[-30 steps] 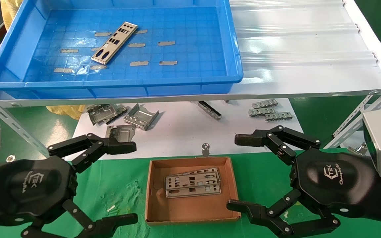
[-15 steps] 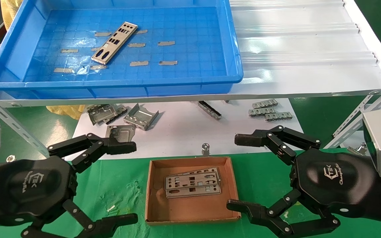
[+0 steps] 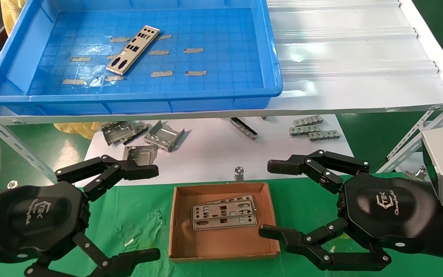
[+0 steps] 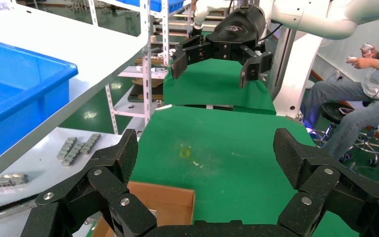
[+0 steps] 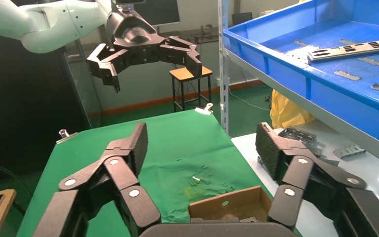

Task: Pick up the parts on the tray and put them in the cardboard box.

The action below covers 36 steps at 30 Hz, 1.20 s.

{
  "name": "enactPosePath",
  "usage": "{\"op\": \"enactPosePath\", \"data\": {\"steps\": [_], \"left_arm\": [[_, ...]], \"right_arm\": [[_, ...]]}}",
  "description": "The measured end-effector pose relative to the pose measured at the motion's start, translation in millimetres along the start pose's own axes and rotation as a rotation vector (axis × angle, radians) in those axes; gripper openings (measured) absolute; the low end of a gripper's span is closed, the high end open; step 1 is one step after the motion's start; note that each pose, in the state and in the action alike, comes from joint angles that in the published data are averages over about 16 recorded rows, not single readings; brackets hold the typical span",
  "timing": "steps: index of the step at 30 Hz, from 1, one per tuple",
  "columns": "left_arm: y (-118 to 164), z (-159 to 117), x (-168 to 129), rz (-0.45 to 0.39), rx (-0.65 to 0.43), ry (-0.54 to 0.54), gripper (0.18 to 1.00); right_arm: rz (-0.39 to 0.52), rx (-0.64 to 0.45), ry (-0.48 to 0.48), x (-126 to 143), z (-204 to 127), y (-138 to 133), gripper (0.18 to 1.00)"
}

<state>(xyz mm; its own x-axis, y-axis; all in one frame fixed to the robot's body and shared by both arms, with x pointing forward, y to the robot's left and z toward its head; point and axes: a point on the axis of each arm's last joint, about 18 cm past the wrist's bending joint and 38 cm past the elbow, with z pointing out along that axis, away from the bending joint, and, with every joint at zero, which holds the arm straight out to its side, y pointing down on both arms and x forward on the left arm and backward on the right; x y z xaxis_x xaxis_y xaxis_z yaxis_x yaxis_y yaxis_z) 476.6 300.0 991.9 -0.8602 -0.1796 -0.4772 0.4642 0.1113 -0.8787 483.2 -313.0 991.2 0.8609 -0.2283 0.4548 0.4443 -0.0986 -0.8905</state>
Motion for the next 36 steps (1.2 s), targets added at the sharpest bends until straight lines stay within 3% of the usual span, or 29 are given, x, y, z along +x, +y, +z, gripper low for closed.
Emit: {"op": "enactPosePath", "data": {"steps": [8,24,36], "left_arm": [[0.0,0.0,0.0,0.000,0.000,0.000,1.001],[-0.1,0.0,0.1,0.000,0.000,0.000,1.001],[-15.6,3.1,-19.3,0.044,-0.004,-0.042,1.001]], "right_arm": [[0.000,0.000,0.000,0.0,0.0,0.0,0.744],[0.000,0.000,0.000,0.0,0.0,0.0,0.372],[0.000,0.000,0.000,0.0,0.0,0.0,0.222]]}}
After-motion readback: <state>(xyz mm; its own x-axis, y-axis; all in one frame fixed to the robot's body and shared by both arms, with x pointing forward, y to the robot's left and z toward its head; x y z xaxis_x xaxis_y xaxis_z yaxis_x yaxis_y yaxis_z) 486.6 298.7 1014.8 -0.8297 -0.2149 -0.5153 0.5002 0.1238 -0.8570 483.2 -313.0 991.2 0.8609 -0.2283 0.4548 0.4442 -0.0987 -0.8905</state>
